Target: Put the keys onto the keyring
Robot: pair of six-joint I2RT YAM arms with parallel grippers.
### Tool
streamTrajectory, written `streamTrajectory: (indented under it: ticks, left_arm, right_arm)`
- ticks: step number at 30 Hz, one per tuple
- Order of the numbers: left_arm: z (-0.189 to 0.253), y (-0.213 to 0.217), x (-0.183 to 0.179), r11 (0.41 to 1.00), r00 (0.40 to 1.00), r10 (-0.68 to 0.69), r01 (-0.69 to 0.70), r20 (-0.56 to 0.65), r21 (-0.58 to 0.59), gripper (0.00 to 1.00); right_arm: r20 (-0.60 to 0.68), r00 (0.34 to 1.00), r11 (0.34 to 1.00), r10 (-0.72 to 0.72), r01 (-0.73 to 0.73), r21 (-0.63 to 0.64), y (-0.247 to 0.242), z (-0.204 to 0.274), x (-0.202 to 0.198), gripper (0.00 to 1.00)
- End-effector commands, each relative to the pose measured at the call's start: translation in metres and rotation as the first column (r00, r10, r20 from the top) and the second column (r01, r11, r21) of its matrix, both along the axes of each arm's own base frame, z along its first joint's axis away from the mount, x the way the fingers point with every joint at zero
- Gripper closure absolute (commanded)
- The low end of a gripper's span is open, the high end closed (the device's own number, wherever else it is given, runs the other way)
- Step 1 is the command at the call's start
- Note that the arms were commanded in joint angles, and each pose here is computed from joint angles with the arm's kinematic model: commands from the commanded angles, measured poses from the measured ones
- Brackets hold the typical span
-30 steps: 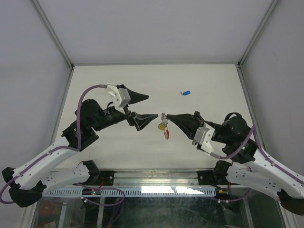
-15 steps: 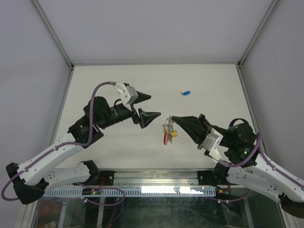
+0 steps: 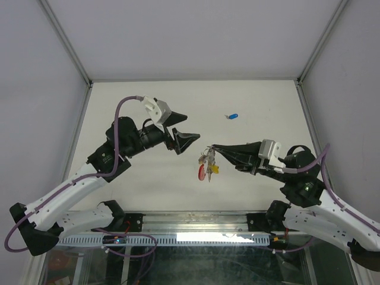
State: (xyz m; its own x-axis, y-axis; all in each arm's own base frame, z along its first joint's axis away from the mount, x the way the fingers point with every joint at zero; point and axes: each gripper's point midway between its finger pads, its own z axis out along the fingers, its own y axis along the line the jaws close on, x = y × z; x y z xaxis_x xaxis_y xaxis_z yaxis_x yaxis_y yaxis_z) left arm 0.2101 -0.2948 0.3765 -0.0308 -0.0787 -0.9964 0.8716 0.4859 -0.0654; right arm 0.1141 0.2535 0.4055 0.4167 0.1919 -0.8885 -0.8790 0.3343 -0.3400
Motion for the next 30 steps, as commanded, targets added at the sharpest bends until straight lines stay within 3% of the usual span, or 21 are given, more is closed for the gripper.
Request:
streamTrajectory:
  ticks: [1,7,11,13,14,15,30]
  left_arm:
    - [0.049,0.008,-0.024,0.988,0.989,-0.073,0.088,0.128,-0.124,0.24]
    - [0.070,0.025,-0.065,0.952,0.933,-0.148,0.225,0.329,-0.208,0.29]
    - [0.077,0.024,-0.089,0.921,0.875,-0.239,0.341,0.421,-0.186,0.42]
    - [0.076,0.019,-0.096,0.905,0.851,-0.290,0.393,0.437,-0.163,0.46]
    - [0.076,0.017,-0.098,0.898,0.842,-0.309,0.411,0.442,-0.156,0.47]
    - [0.076,0.015,-0.099,0.894,0.838,-0.316,0.420,0.444,-0.155,0.46]
    - [0.069,0.001,-0.098,0.866,0.828,-0.376,0.474,0.416,-0.161,0.55]
  right_arm:
    - [-0.035,0.999,0.987,0.019,-0.013,0.160,-0.005,0.033,-0.003,1.00]
    - [-0.026,0.999,0.985,0.019,-0.014,0.174,-0.003,0.036,-0.002,1.00]
    - [-0.013,1.000,0.981,0.019,-0.016,0.192,-0.003,0.038,-0.001,1.00]
    - [-0.048,0.999,0.979,0.024,-0.013,0.204,-0.001,0.037,0.001,1.00]
    - [-0.222,0.971,0.964,0.093,-0.032,0.266,0.001,0.036,0.000,1.00]
    - [-0.242,0.964,0.961,0.107,-0.039,0.273,0.002,0.036,0.000,1.00]
    - [-0.222,0.963,0.957,0.151,-0.087,0.277,0.008,0.038,-0.006,1.00]
